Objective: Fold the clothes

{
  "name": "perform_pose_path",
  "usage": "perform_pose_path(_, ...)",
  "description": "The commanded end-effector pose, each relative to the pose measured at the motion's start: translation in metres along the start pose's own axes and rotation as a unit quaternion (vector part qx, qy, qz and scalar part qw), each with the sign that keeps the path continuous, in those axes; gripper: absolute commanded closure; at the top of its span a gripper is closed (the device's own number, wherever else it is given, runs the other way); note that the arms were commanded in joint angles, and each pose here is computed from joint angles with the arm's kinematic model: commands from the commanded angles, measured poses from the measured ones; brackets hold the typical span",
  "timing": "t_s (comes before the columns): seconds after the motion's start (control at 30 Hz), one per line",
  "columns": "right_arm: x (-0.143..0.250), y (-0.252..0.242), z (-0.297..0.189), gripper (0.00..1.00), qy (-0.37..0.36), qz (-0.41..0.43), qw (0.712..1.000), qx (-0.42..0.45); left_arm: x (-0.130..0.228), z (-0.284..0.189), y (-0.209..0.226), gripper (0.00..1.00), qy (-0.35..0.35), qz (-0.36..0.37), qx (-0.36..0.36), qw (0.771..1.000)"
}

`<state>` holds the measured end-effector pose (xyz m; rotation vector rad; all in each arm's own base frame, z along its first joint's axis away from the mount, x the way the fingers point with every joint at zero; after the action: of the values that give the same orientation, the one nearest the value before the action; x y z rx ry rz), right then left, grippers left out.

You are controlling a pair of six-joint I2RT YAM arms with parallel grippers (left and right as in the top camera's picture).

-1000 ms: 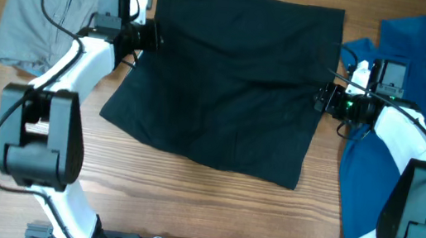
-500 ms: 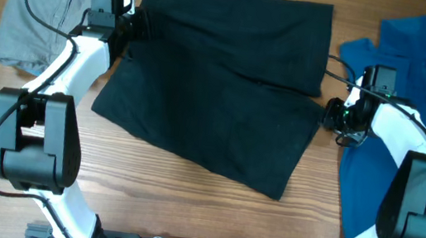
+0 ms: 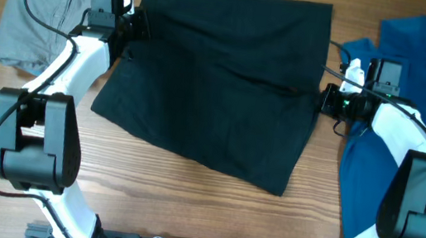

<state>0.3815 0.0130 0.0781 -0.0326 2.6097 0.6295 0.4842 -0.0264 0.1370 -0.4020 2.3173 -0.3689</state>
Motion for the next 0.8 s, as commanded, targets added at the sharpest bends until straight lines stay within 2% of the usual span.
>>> perform_pose_path(0.0,-0.039,0.013,-0.022,0.96,-0.074,0.030,0.995,-0.061,-0.011,-0.003,0.001,0.96,-0.015,-0.009,0.006,1.000)
perform_pose_path(0.1,-0.039,-0.020,-0.018,0.95,-0.082,0.059,0.992,0.073,-0.011,0.005,0.002,0.93,-0.020,-0.008,0.008,1.000)
perform_pose_path(0.13,-0.041,-0.034,-0.021,0.83,-0.093,0.068,0.986,0.119,-0.009,0.009,0.003,0.88,-0.018,-0.008,0.008,1.000)
perform_pose_path(0.17,-0.044,-0.039,-0.024,0.45,-0.100,0.065,0.985,0.128,-0.008,0.010,0.004,0.59,-0.018,-0.008,0.008,1.000)
perform_pose_path(0.2,-0.044,-0.041,-0.027,0.36,-0.101,0.067,0.985,0.124,-0.008,0.010,0.004,0.40,-0.018,-0.008,0.008,1.000)
perform_pose_path(0.23,-0.041,-0.037,-0.030,0.33,-0.092,0.063,0.989,0.100,-0.011,0.005,0.002,0.31,-0.021,-0.007,0.011,1.000)
perform_pose_path(0.27,-0.035,-0.030,-0.038,0.30,-0.081,0.073,0.992,0.068,-0.015,-0.005,-0.001,0.26,-0.024,-0.005,0.012,1.000)
perform_pose_path(0.4,0.001,0.019,-0.079,0.25,-0.007,0.089,0.996,0.006,-0.021,-0.083,-0.016,0.22,-0.007,-0.006,0.004,1.000)
perform_pose_path(0.5,0.040,0.043,-0.095,0.26,0.079,0.090,0.992,0.038,0.003,-0.127,-0.007,0.23,0.051,-0.016,-0.041,0.998)
perform_pose_path(0.53,0.062,0.045,-0.094,0.26,0.133,0.092,0.984,0.073,0.015,-0.135,0.001,0.27,0.079,-0.019,-0.070,0.994)
perform_pose_path(0.6,0.102,0.054,-0.079,0.26,0.204,0.095,0.971,0.077,0.045,-0.141,0.024,0.29,0.145,-0.030,-0.142,0.979)
perform_pose_path(0.67,0.135,0.059,-0.063,0.26,0.242,0.108,0.961,0.075,0.070,-0.139,0.041,0.28,0.193,-0.061,-0.174,0.964)
perform_pose_path(0.7,0.157,0.066,-0.050,0.25,0.261,0.107,0.958,0.048,0.084,-0.135,0.053,0.28,0.215,-0.077,-0.190,0.955)
perform_pose_path(0.77,0.177,0.072,-0.039,0.23,0.273,0.105,0.956,0.029,0.099,-0.132,0.072,0.27,0.236,-0.106,-0.210,0.943)
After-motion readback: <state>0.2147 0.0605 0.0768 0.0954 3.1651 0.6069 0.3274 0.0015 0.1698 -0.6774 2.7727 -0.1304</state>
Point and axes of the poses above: each gripper's point midway between its finger pads, its own z axis out along the fingers, its own y axis along the line the jaws close on, x = y × z, the point moved 5 cm from there along -z, back along the fingers, and after that the axes turned 10 degrees about -z, right-handed, at the moved point
